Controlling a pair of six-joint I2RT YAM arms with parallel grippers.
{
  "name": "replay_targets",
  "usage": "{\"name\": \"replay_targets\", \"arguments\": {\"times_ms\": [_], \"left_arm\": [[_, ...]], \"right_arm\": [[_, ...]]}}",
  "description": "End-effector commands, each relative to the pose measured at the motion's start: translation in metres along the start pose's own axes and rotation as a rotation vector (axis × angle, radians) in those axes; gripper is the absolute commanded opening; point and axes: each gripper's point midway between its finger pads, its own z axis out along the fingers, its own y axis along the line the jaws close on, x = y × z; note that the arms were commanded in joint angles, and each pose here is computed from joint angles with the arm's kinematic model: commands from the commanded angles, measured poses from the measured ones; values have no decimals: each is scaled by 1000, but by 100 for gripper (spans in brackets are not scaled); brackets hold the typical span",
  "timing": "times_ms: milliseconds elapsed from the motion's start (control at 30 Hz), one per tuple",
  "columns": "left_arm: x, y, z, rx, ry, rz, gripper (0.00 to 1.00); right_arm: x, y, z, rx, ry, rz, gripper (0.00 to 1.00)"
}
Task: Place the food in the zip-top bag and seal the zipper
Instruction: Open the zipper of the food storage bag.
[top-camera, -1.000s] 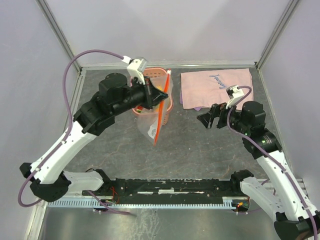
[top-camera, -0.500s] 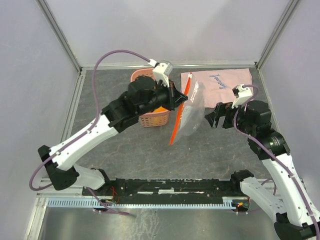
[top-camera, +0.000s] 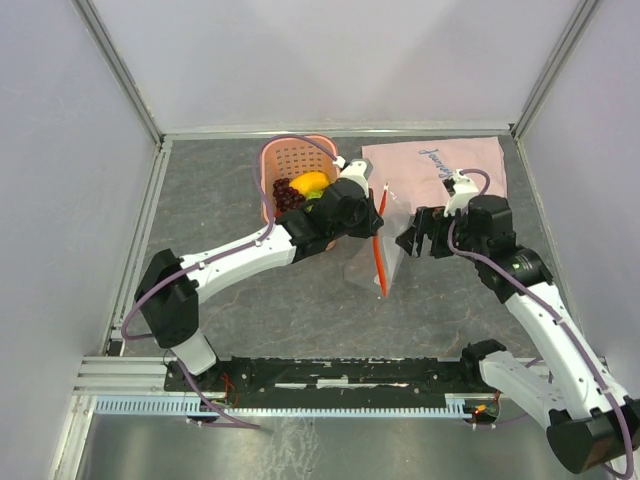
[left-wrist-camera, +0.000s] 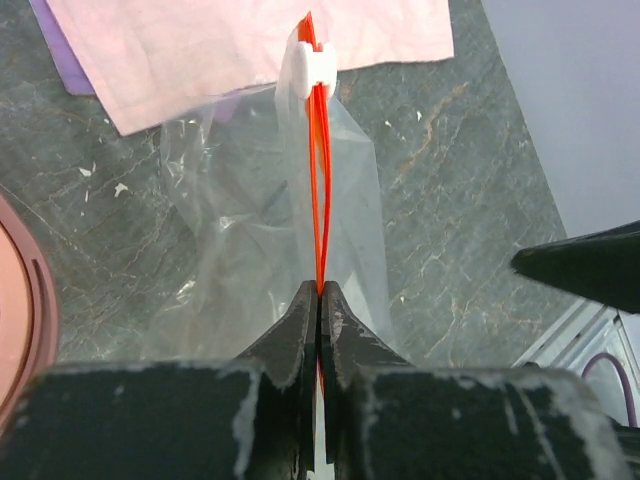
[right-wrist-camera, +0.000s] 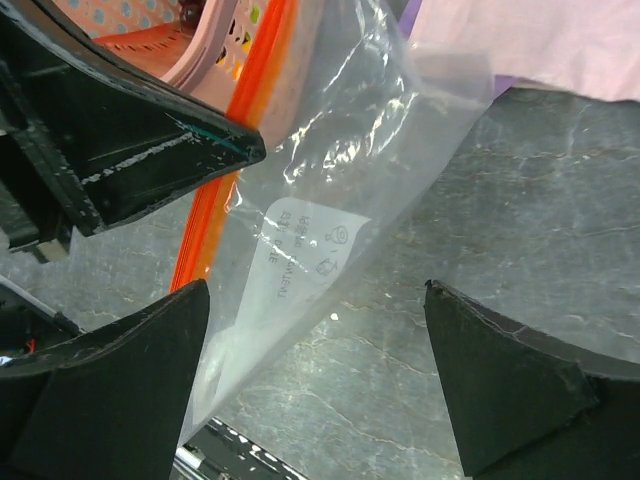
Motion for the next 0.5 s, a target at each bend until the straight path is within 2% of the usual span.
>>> {"name": "replay_targets", "arguments": {"times_ms": [0, 167, 467], "left_arm": [[-42, -16, -3, 27, -159, -75, 3], [-52, -15, -7, 5, -192, -77, 3], [-69, -30, -20, 70, -237, -112, 3]], "right_arm": [[-16, 19, 13, -91, -67, 24, 96], [-16, 31, 24, -120, -61, 29, 95], [-19, 27, 33, -48, -70, -6, 93]]}}
